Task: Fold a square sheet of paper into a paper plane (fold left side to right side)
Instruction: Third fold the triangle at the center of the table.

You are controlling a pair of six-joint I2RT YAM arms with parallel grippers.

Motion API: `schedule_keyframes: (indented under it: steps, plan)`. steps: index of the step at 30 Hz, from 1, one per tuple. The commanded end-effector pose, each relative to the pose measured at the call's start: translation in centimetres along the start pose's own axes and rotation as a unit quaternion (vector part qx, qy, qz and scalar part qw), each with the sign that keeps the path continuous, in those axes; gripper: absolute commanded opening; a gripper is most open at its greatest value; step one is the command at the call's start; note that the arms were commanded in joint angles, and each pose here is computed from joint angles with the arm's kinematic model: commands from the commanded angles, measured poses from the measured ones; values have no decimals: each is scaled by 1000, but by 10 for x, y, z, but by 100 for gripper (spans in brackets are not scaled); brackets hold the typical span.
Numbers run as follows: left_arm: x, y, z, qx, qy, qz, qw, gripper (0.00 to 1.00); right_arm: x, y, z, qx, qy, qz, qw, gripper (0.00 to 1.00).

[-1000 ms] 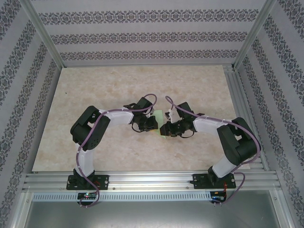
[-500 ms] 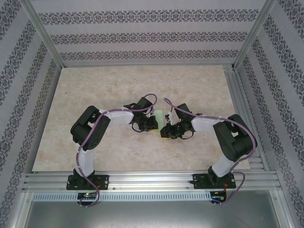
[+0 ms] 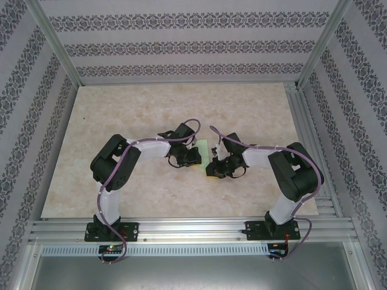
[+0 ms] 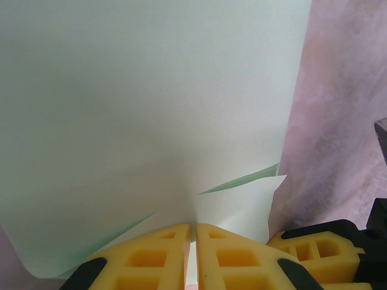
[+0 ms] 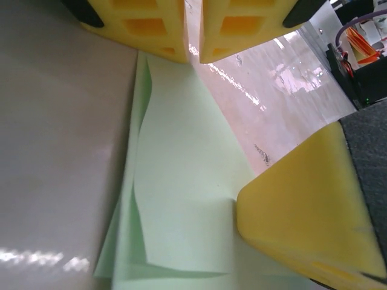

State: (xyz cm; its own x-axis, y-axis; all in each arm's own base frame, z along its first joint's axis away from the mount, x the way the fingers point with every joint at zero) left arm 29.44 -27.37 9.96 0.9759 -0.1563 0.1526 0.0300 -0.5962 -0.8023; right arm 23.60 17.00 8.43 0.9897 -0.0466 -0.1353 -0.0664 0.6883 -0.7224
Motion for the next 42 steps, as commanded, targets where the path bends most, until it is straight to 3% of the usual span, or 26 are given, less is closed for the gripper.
schedule_keyframes:
  steps: [1,10,16,23,29,42]
  plan:
    - [-3,9,9,39,5,18,999,15,-10,8,-27,-65,57,8,996,13]
    - [8,-20,-14,19,32,-22,999,19,-17,10,-44,-76,110,-1,991,4]
    - [-4,-37,-26,0,43,-39,998,20,-15,9,-46,-83,116,-3,990,1]
    - [-27,-18,-41,-12,49,-19,999,17,-14,8,-45,-87,116,-5,989,1]
    - [-27,1,-44,-16,44,-14,999,14,-14,7,-45,-87,117,-5,989,1]
    - [-32,17,-24,21,2,-32,999,11,-13,7,-45,-93,117,-5,989,1]
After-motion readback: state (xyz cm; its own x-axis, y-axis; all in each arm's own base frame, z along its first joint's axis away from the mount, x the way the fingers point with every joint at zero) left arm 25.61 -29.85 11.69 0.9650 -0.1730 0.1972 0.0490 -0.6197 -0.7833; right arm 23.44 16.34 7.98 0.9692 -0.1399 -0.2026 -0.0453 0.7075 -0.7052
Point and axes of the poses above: each hand's point on the last joint's axis, 136 mm out from that joint toward the fingers, its own y axis out along the fingers, its own z axis along the line the jaws close on, x = y × z, the point moved 10 cm from there along -y, back along the fingers, and after that the axes turned 13 degrees about y, right-handed, at the moved point
